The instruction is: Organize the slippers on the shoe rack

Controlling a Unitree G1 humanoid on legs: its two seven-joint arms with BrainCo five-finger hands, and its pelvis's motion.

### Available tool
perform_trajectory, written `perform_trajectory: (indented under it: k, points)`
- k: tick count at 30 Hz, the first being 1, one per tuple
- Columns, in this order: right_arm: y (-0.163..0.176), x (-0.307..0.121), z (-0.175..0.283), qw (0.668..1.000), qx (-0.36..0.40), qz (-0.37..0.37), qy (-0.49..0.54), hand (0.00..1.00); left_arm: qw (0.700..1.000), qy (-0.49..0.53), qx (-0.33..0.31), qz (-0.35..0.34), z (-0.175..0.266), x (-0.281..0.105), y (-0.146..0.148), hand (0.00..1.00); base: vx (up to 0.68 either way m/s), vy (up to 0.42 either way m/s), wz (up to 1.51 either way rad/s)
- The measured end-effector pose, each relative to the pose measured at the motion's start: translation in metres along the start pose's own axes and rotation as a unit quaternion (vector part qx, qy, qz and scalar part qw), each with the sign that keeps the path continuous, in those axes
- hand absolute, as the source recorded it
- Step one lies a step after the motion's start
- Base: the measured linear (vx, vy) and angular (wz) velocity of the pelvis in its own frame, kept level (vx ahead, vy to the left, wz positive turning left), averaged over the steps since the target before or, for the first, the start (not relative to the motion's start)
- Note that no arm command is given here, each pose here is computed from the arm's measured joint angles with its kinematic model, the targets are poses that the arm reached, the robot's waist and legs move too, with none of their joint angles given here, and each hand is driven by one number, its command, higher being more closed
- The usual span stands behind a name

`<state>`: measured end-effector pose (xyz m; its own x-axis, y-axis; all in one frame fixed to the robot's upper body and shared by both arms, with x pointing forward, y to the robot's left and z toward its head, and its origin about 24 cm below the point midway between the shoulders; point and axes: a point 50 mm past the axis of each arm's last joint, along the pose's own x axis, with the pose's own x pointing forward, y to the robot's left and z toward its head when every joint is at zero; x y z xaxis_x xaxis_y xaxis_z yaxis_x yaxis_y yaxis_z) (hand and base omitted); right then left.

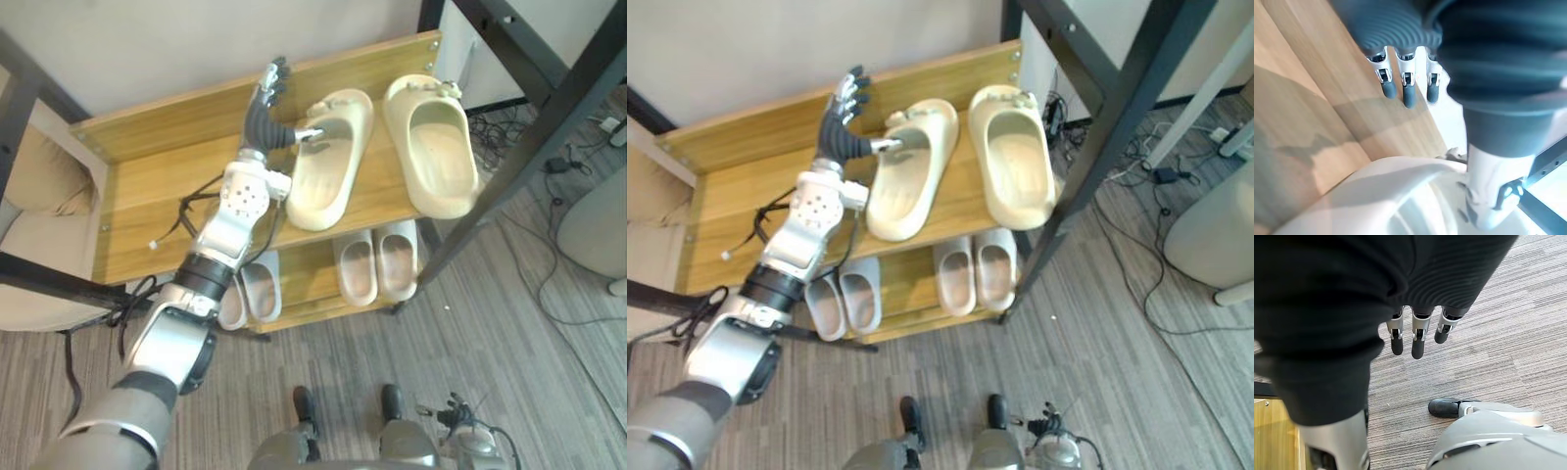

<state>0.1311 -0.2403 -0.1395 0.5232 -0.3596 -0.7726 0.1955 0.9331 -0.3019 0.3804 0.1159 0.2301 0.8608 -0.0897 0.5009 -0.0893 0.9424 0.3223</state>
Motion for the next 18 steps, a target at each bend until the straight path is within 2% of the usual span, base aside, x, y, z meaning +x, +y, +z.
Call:
perform_trajectory:
  k: [7,12,18]
  points:
    - [0.001,0.0,-0.001,1.0,-0.003,0.003,0.002,0.0,0.997,-0.05,-0.054,0.006,0.021,-0.009,0.001,0.0,0.0,0.0,0.0]
    - [0.0,0.0,-0.004,1.0,-0.005,0.002,0.009,0.0,0.986,-0.088,-0.139,0.006,0.032,-0.035,-0.002,0.0,-0.01,0.005,0.03]
    - [-0.001,-0.001,-0.007,1.0,-0.022,0.006,0.013,0.0,0.981,-0.036,-0.192,0.015,0.002,-0.076,0.002,0.0,-0.04,0.009,0.08]
